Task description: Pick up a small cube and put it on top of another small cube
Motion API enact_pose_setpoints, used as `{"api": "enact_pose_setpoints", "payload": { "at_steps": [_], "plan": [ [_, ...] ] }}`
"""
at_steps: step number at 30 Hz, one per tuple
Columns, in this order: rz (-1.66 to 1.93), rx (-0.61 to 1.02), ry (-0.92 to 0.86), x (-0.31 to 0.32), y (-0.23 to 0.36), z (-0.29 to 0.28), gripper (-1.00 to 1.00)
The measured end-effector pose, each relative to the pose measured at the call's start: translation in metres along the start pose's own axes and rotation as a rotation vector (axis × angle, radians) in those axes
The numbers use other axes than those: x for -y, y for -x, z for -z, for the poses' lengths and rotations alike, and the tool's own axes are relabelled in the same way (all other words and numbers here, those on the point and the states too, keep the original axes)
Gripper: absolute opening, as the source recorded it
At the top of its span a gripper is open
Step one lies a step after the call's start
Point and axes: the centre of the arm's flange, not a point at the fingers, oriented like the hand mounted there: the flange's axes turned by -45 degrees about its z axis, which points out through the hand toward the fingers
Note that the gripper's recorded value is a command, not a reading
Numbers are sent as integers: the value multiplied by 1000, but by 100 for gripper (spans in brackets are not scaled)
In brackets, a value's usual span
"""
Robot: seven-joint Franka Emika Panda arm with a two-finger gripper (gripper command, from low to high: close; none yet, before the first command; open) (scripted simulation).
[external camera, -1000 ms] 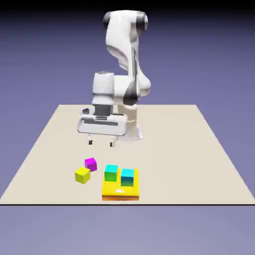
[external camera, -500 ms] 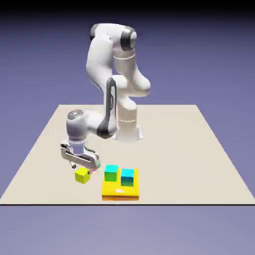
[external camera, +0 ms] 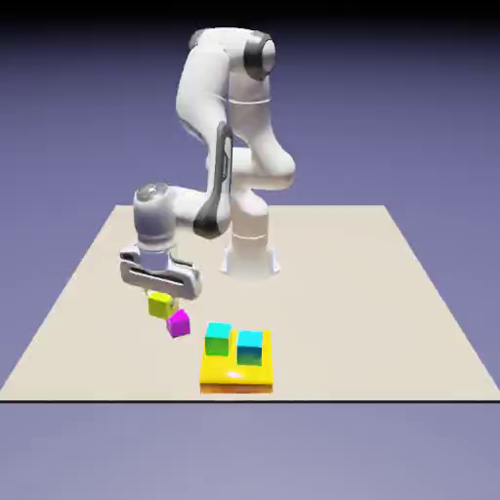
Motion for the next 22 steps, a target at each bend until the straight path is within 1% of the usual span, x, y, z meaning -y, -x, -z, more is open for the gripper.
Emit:
{"api": "enact_pose_setpoints", "payload": {
  "at_steps": [3, 5, 12, 13, 15, 22],
  "plan": [
    [77, -1, -6, 2, 27, 9, -100],
    [87, -1, -7, 3, 30, 10, -100],
    [91, -2, -10, 5, 29, -54, -100],
    [88, -1, -6, 3, 30, -60, 100],
    [88, -2, -6, 3, 30, -60, 100],
    [88, -1, -11, 4, 29, 4, 100]
  ]
}}
